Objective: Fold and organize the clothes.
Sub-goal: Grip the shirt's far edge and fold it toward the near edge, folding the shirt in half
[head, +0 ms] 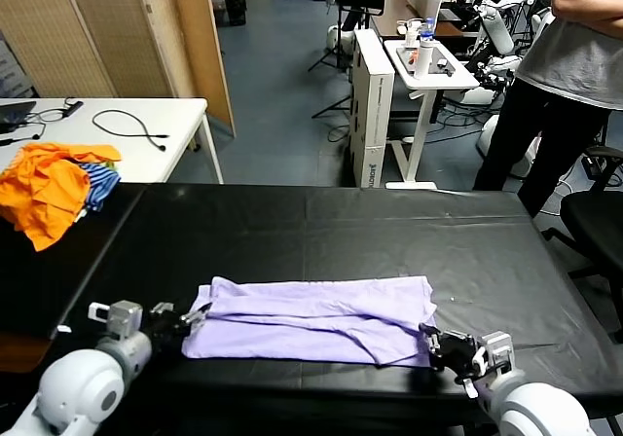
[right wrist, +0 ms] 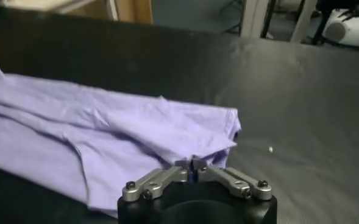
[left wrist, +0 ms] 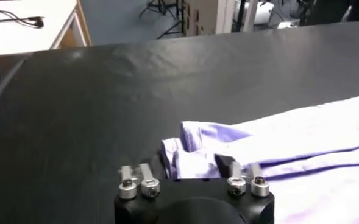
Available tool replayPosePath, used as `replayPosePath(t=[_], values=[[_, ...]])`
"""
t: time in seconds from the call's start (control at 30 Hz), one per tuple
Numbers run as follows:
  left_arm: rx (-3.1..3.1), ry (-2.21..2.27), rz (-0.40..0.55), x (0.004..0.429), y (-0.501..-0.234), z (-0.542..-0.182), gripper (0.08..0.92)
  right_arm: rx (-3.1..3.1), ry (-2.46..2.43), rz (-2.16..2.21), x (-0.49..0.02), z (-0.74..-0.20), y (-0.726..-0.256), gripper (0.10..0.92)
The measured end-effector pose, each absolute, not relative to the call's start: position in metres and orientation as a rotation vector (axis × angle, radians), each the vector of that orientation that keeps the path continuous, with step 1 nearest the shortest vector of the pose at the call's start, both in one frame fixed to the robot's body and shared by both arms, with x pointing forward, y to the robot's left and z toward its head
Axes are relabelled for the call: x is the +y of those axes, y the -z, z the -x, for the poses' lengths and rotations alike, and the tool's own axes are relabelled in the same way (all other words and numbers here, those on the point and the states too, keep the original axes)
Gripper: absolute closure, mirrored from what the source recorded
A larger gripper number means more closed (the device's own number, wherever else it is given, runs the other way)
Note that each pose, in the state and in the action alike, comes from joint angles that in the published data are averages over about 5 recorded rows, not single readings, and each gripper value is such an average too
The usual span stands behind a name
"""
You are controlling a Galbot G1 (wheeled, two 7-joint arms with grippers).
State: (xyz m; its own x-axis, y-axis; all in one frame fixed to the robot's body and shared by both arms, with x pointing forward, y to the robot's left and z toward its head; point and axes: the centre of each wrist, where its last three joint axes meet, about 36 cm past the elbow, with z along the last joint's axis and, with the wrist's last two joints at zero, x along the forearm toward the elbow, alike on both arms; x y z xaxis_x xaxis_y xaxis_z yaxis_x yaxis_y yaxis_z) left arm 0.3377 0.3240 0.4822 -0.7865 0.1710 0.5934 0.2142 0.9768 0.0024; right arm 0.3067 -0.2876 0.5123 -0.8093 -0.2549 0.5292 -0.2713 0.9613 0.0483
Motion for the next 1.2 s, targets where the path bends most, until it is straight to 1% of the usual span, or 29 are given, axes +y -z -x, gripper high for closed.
replayPosePath(t=[0.07, 0.1, 0.17, 0.27, 0.47, 0.67, 0.87, 1.0, 1.2], values=[[-2.514, 0.077, 0.254, 0.328, -0.487, -0.339, 0.097, -2.579, -0.036, -0.347, -0.289, -0.312, -0.516, 0.242], [-2.525, 0.069, 0.246, 0.330, -0.490, -0.340, 0.095, -2.591, -0.037, -0.329, -0.290, -0.315, -0.516, 0.197], [-2.546, 0.055, 0.230, 0.334, -0.494, -0.345, 0.093, -2.609, -0.042, -0.289, -0.292, -0.324, -0.515, 0.139], [-2.573, 0.041, 0.210, 0.337, -0.497, -0.354, 0.093, -2.620, -0.035, -0.242, -0.296, -0.339, -0.507, 0.118], [-2.591, 0.007, 0.202, 0.334, -0.491, -0.373, 0.093, -2.594, -0.001, -0.178, -0.302, -0.365, -0.484, 0.115], [-2.572, -0.035, 0.199, 0.331, -0.476, -0.388, 0.092, -2.561, 0.034, -0.141, -0.303, -0.384, -0.466, 0.115], [-2.533, -0.056, 0.186, 0.333, -0.460, -0.394, 0.092, -2.532, 0.064, -0.129, -0.301, -0.395, -0.451, 0.121], [-2.513, -0.060, 0.187, 0.333, -0.453, -0.396, 0.092, -2.520, 0.074, -0.127, -0.300, -0.400, -0.444, 0.156], [-2.507, -0.070, 0.208, 0.325, -0.449, -0.400, 0.092, -2.514, 0.081, -0.118, -0.302, -0.405, -0.439, 0.208]])
